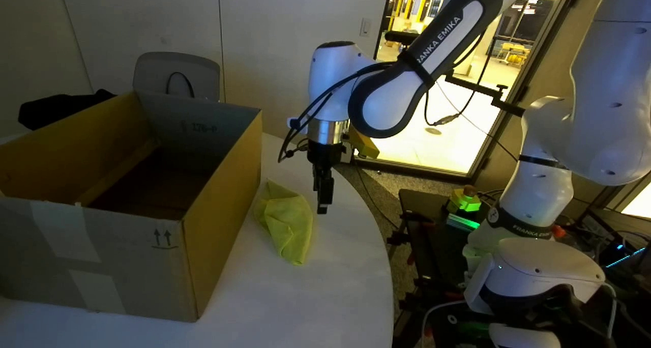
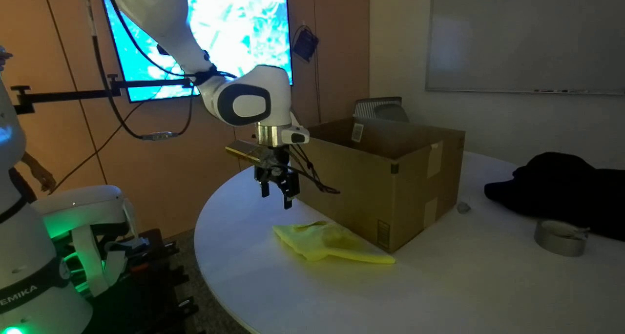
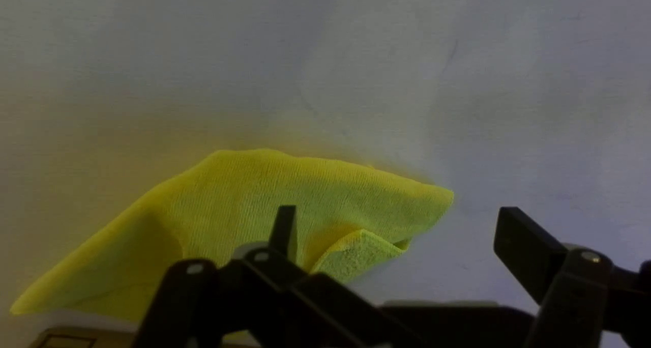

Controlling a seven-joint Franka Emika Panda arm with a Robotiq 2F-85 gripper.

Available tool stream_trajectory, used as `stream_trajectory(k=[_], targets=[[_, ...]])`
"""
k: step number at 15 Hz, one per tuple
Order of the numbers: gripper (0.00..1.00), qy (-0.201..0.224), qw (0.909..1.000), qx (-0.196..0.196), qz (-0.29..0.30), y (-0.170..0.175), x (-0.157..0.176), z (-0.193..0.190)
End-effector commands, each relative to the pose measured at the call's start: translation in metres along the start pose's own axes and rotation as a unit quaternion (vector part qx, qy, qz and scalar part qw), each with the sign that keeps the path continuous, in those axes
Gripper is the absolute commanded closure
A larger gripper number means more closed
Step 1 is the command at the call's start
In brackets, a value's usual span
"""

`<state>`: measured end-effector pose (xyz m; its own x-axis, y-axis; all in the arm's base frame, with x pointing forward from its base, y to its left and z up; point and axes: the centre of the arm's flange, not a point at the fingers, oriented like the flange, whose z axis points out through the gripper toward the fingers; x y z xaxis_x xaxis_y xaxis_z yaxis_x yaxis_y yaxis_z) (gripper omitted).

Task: Put the marker on the yellow cloth, then fold it and put it in the box

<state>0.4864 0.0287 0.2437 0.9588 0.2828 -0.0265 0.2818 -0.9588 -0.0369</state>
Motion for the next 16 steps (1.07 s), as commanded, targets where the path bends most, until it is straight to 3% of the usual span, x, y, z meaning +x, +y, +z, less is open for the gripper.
stream_trajectory(k=[1,4,9,16], targets=[[0.00,0.006,0.9988,-0.001,-0.049,0.011,0.025,0.018],[0.00,0.001,0.9975,-0.016,-0.068,0.018,0.033,0.042],[0.00,-0.001,0.9960,-0.043,-0.079,0.057,0.049,0.098],[0.00,0.015,0.9970,-0.040,-0.064,0.096,0.079,0.132]])
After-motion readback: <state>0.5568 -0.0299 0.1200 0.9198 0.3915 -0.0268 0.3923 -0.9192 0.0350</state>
